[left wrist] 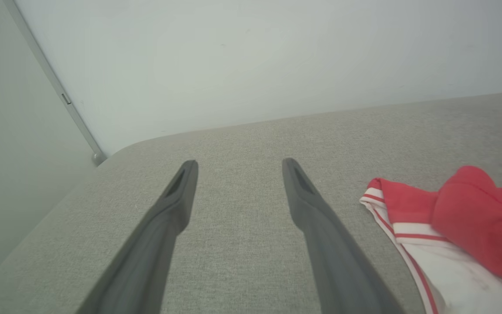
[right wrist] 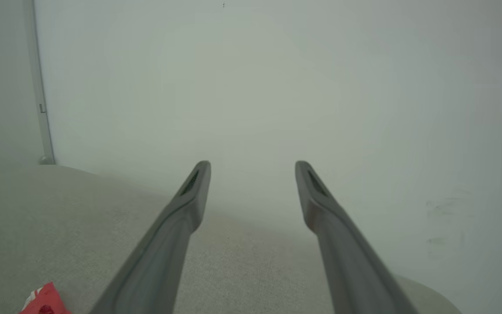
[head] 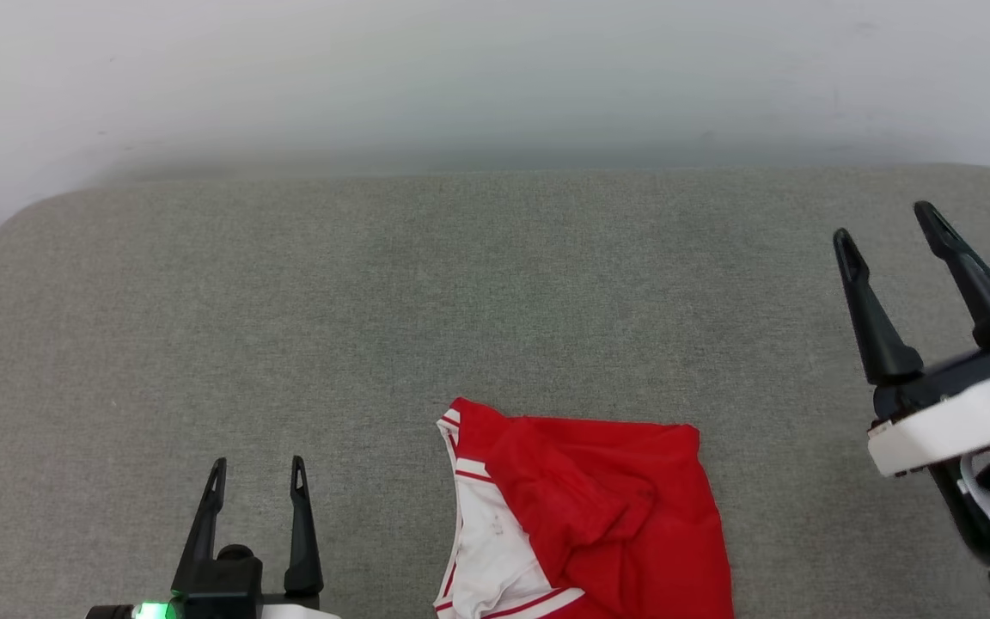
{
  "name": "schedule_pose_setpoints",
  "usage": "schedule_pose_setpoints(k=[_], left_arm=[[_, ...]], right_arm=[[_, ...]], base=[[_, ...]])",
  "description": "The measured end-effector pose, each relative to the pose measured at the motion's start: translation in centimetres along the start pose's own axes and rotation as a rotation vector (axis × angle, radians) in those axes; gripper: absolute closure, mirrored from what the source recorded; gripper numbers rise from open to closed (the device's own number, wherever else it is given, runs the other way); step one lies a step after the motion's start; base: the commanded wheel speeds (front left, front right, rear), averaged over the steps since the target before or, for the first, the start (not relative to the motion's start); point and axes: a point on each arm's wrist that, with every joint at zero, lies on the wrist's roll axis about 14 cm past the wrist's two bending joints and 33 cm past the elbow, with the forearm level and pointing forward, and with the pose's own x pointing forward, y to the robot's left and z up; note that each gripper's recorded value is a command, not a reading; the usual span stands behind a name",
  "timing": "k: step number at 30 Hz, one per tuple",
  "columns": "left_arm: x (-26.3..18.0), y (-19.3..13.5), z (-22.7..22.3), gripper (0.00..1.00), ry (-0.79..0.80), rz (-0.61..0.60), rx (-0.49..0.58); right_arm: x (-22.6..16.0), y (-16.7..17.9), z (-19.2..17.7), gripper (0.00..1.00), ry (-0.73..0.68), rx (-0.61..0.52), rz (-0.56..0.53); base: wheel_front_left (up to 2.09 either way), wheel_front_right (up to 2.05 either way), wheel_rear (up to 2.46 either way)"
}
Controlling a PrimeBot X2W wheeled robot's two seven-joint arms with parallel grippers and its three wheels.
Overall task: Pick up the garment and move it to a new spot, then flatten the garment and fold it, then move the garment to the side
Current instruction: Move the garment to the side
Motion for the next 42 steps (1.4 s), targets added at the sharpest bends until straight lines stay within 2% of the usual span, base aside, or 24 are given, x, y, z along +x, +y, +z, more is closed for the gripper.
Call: schedule_pose_setpoints(k=[3, 5, 9, 15, 20, 29, 35, 41, 42], left_arm=[[0.3, -0.1, -0.2, 0.00, 0.005, 0.000, -0.001], [0.5, -0.1, -0.2, 0.00, 0.004, 0.001, -0.003], [0.7, -0.2, -0.5, 0.00, 0.013, 0.003, -0.007], [1.1, -0.2, -0.7, 0.00, 0.020, 0.009, -0.010], [1.7, 0.0, -0.9, 0.00, 0.025, 0.018, -0.009], [2.7, 0.3, -1.6, 0.00, 0.042, 0.032, -0.004], [3.1, 0.7, -2.3, 0.00, 0.061, 0.045, 0.002], [3.4, 1.3, -2.6, 0.00, 0.070, 0.069, 0.002], [3.3, 1.4, -2.6, 0.00, 0.072, 0.073, 0.004]], right_arm=[[1.2, 0.6, -1.9, 0.00, 0.168, 0.018, 0.083], [0.6, 1.1, -4.8, 0.00, 0.357, 0.046, 0.135], [-1.9, 2.3, -9.4, 0.00, 0.693, 0.158, 0.225], [-6.8, 4.4, -13.7, 0.00, 1.043, 0.360, 0.328], [-9.1, 5.6, -16.2, 0.00, 1.189, 0.495, 0.344], [-10.9, 10.2, -19.8, 0.00, 1.328, 0.612, 0.426], [-10.5, 12.3, -21.6, 0.00, 1.368, 0.625, 0.474], [-10.8, 13.4, -23.1, 0.00, 1.420, 0.566, 0.531], [-10.8, 13.4, -23.2, 0.57, 1.422, 0.562, 0.535]], base=[[0.00, 0.00, 0.00], [0.00, 0.00, 0.00], [0.00, 0.00, 0.00], [0.00, 0.00, 0.00], [0.00, 0.00, 0.00], [0.00, 0.00, 0.00], [0.00, 0.00, 0.00], [0.00, 0.00, 0.00], [0.00, 0.00, 0.00]])
